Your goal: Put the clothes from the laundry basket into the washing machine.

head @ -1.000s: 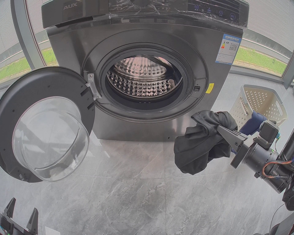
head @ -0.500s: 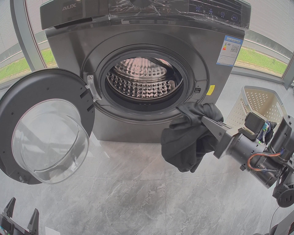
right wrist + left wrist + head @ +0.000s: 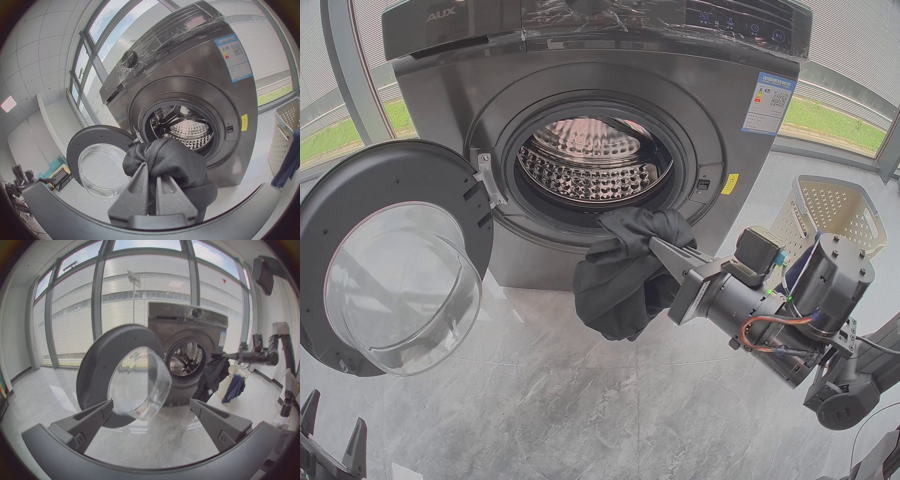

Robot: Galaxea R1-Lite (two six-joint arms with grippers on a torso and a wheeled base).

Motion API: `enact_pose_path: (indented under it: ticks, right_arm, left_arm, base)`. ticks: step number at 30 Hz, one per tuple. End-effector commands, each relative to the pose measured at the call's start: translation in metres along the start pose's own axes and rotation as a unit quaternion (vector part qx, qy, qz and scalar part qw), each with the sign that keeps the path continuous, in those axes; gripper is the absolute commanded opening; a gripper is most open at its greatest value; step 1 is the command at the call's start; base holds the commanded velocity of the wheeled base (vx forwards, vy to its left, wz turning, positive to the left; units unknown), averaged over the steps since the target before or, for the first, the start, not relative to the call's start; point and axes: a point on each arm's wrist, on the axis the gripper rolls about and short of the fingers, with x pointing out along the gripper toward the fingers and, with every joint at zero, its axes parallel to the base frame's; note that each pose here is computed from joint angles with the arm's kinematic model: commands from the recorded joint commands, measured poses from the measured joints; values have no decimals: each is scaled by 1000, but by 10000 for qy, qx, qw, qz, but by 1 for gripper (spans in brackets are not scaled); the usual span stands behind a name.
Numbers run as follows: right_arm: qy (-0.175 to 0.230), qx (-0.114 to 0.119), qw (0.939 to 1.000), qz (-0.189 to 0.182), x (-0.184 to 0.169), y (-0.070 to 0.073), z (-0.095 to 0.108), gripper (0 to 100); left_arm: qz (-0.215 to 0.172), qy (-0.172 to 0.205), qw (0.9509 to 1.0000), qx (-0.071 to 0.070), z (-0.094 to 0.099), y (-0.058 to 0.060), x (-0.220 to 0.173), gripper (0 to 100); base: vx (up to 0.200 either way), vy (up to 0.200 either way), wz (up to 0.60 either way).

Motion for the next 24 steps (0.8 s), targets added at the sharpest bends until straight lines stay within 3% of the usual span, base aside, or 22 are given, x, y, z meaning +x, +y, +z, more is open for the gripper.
enact_pose_path:
  ticks: [1, 5, 10, 16, 20, 22, 24]
  right_arm:
    - [33, -35, 10000, 44, 24, 4, -17, 0]
    - [-237, -18, 9997, 82, 33, 7, -10, 0]
    - [-412, 9, 9991, 94, 42, 9, 0, 0]
    - [-533, 20, 9985, 73, 52, 8, 1, 0]
    - [-510, -140, 9986, -13, 57, -2, 3, 0]
    - [-528, -140, 9985, 15, 58, -2, 3, 0]
    - [-629, -125, 9979, 50, 63, -1, 8, 0]
  left_arm:
    - [-734, 140, 9972, -28, 17, -3, 2, 100]
    - [-1336, 630, 9889, -148, 4, -6, 9, 100]
    - [-1979, 1049, 9741, -309, 7, -8, 20, 100]
    - [-2170, 1322, 9666, -336, 17, -8, 43, 100]
    - [-2487, 1612, 9543, -383, 22, -10, 71, 100]
    - [-2545, 1650, 9521, -387, 23, -11, 76, 100]
    - [-2717, 1784, 9449, -394, 22, -14, 92, 100]
  base:
    - [0, 0, 0]
    - [0, 0, 0]
    - [0, 0, 0]
    - [0, 0, 0]
    - [0, 0, 0]
    - [0, 0, 0]
    - [0, 0, 0]
